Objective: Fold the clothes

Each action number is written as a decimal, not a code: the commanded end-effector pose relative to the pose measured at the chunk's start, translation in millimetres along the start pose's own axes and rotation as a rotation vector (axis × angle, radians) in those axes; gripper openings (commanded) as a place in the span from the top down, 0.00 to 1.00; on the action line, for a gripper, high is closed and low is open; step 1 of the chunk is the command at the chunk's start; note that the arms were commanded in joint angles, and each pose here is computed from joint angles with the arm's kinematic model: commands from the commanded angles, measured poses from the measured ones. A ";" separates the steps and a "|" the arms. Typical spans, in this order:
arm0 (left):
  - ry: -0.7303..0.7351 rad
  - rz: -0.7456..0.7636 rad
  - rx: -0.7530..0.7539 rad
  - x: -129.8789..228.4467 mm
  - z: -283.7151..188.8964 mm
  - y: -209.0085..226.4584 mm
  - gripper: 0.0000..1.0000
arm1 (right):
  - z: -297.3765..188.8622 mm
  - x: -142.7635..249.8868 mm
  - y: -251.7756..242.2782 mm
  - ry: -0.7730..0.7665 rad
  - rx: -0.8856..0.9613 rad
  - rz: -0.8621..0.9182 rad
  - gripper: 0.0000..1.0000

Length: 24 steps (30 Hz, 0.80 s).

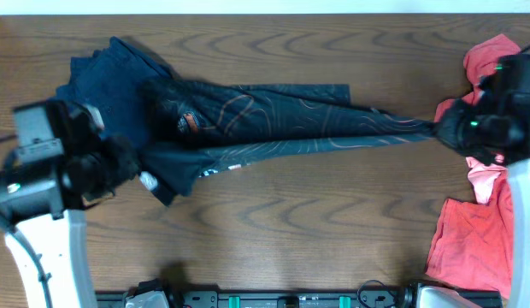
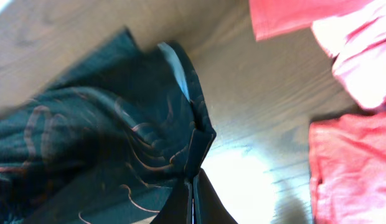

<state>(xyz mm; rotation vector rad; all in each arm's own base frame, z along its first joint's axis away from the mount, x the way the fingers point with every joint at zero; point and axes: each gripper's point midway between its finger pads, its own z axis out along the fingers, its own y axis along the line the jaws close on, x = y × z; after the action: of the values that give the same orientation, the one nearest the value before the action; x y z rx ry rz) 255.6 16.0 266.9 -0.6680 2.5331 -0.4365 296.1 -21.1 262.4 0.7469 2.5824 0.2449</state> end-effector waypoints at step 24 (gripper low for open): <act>-0.313 0.313 0.295 -63.1 -130.1 -116.4 0.94 | -135.3 -92.2 2.3 -0.430 0.061 -0.148 0.99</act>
<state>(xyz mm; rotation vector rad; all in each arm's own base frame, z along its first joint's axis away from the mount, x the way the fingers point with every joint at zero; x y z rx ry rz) 254.5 -18.5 461.6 -0.2548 2.0996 -0.5080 278.2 -62.8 442.9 0.5658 2.1259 0.0159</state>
